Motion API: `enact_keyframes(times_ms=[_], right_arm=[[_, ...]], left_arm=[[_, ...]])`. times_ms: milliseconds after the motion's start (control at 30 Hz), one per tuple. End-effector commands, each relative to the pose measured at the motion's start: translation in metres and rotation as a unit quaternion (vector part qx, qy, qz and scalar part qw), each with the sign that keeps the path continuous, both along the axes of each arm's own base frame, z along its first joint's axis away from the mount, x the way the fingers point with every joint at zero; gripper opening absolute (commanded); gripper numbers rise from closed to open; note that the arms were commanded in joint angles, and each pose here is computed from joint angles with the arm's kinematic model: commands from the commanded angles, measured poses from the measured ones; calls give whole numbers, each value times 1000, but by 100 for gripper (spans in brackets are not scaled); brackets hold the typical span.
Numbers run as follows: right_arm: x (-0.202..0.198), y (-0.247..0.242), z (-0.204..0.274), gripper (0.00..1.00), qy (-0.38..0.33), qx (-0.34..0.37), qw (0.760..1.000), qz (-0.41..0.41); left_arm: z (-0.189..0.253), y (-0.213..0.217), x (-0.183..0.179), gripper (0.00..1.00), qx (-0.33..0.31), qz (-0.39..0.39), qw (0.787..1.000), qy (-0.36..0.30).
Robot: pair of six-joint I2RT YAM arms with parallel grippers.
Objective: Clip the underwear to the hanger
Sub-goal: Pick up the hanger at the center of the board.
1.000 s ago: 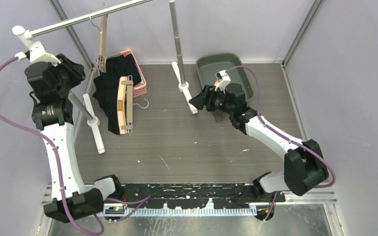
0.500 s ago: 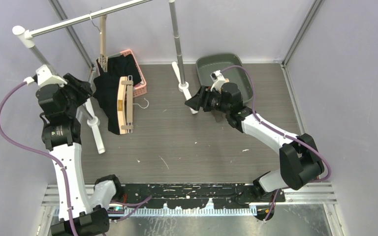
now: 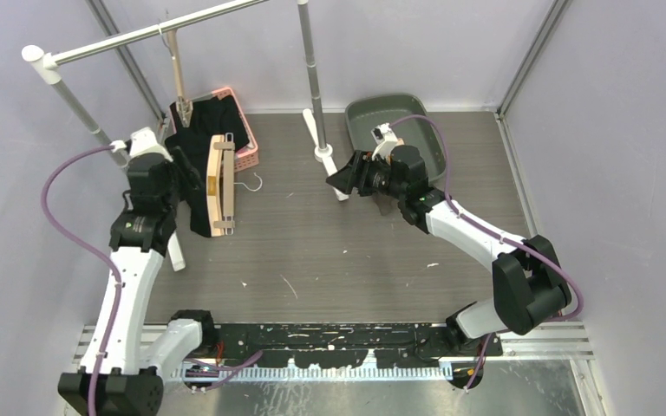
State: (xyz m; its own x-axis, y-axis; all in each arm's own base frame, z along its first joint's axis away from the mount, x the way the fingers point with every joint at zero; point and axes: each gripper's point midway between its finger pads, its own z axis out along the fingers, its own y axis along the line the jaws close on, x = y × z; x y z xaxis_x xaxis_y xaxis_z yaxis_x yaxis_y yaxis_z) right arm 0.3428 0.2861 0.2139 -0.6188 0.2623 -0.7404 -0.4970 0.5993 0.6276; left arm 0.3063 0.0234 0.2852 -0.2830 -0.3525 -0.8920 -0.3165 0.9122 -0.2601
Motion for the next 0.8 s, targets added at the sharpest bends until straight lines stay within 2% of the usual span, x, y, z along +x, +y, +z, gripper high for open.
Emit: enact_keyframes(times_ms=[0, 167, 367, 633, 767], right_arm=[[7, 2, 41, 68, -59, 18, 998, -6], [6, -5, 44, 68, -66, 9, 998, -17], [6, -11, 46, 68, -69, 6, 997, -26], [6, -20, 49, 69, -74, 7, 997, -33], [6, -23, 50, 68, -76, 7, 996, -35]], left_arm=[[-20, 6, 3, 59, 81, 37, 995, 42], [-55, -6, 11, 59, 132, 33, 985, 105], [-78, -17, 22, 60, 178, 45, 974, 134], [-109, -38, 52, 83, 260, 54, 947, 179], [-125, -44, 64, 87, 278, 53, 939, 197]])
